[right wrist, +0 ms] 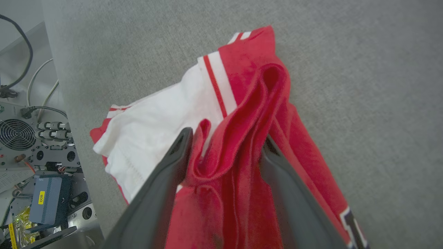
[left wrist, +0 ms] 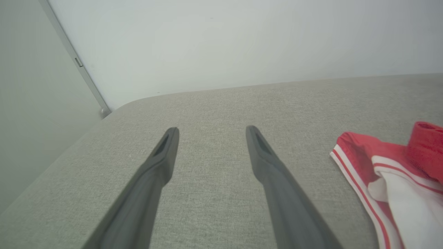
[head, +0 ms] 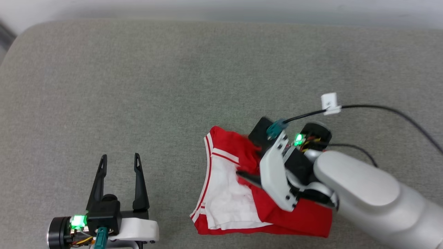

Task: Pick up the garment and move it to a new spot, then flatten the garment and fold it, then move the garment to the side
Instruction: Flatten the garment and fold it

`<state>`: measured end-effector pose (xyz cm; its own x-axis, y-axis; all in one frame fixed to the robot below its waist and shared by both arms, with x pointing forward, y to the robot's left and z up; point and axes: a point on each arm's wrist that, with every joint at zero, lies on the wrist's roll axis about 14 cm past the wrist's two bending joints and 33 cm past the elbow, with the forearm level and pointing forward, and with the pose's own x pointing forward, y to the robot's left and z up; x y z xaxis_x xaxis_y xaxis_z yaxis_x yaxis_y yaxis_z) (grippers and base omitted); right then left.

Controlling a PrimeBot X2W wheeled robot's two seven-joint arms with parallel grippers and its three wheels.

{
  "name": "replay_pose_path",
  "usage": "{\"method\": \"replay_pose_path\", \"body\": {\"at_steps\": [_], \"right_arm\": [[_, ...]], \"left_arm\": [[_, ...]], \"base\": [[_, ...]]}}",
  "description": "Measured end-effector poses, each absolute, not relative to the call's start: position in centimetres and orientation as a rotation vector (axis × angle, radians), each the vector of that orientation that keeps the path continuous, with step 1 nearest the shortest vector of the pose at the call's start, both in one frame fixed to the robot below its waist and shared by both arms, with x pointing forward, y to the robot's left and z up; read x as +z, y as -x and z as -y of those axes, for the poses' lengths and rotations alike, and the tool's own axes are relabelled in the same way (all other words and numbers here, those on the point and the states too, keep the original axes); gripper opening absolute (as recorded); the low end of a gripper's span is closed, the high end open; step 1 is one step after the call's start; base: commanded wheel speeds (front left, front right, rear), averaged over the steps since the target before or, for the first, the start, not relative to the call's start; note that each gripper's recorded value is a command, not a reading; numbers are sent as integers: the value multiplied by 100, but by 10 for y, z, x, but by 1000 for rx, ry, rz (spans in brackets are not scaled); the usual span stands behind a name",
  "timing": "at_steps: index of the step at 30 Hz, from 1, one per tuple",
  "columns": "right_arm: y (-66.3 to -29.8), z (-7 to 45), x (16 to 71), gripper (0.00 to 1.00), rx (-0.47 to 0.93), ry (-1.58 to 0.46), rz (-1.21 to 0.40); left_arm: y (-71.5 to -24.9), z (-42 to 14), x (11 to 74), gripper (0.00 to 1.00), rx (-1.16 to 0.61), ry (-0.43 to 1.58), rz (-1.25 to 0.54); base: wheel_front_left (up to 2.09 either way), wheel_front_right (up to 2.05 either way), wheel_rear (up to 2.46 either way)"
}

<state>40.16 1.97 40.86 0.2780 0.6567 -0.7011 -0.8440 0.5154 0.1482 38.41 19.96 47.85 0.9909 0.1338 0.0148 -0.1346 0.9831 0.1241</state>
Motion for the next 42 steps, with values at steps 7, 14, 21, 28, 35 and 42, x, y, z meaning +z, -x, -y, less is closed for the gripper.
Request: {"method": "replay_pose_path", "body": {"at_steps": [7, 14, 21, 28, 35, 42], "right_arm": [[-469, 22, 511, 100, 848, 208, -312], [-495, 113, 579, 100, 536, 179, 103], [-465, 172, 583, 100, 290, 117, 233], [-420, 190, 568, 100, 140, 14, 251], [-384, 192, 536, 100, 67, -59, 173], [-360, 190, 513, 100, 40, -98, 107]], "left_arm": [[-381, -190, 489, 100, 105, -124, 40], [-380, -180, 499, 100, 74, -117, 70], [-378, -173, 504, 100, 51, -109, 87], [-373, -170, 506, 100, 39, -97, 92], [-363, -171, 506, 100, 33, -88, 86], [-352, -172, 506, 100, 36, -81, 82]], "base": [[0, 0, 0], [0, 0, 0], [0, 0, 0], [0, 0, 0], [0, 0, 0], [0, 0, 0]]}}
